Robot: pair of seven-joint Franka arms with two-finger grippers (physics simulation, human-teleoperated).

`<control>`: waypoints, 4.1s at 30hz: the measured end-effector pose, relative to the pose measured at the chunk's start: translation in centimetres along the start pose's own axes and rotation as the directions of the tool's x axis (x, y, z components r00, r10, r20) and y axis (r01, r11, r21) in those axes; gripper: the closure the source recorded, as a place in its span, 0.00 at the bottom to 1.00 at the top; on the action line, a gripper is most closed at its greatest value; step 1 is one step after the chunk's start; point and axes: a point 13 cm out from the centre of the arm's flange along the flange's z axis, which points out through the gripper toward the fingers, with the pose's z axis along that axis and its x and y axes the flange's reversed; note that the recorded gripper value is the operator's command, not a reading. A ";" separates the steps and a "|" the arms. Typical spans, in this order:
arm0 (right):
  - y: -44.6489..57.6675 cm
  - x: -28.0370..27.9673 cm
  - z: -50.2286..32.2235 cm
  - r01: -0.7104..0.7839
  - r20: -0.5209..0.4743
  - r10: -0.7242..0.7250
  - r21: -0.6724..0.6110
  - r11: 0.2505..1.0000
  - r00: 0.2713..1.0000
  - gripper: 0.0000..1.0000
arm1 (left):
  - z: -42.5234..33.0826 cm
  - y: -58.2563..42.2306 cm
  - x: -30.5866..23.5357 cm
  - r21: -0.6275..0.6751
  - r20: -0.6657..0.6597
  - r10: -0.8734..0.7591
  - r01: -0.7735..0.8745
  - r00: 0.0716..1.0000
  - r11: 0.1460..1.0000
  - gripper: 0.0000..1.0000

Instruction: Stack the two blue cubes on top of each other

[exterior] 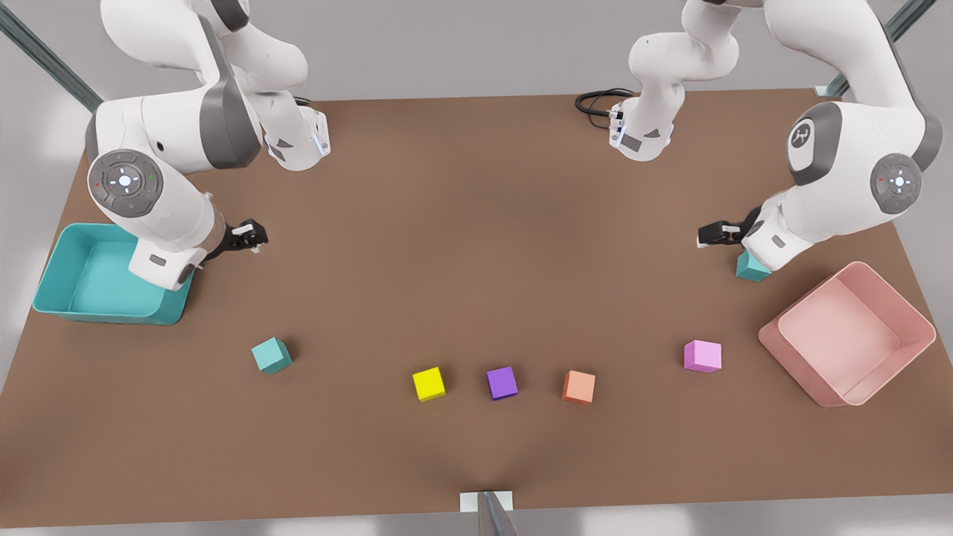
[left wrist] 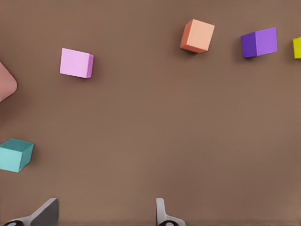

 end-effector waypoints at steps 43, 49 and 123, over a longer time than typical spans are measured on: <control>-10.3 -12.5 35.0 -0.807 0.059 0.853 -0.297 0.510 0.518 0.00 | 1.2 -1.4 0.0 -0.012 -0.031 0.012 -0.012 0.999 1.000 0.00; -9.9 -12.2 35.5 -0.853 0.038 0.903 -0.312 0.418 0.428 0.00 | 1.2 -1.3 0.0 -0.011 -0.032 0.008 -0.009 0.999 1.000 0.00; 48.0 -17.1 31.9 -0.942 -0.030 0.972 -0.256 0.218 0.233 0.12 | 25.8 30.1 3.2 -0.081 0.004 0.039 -0.039 0.999 0.996 0.00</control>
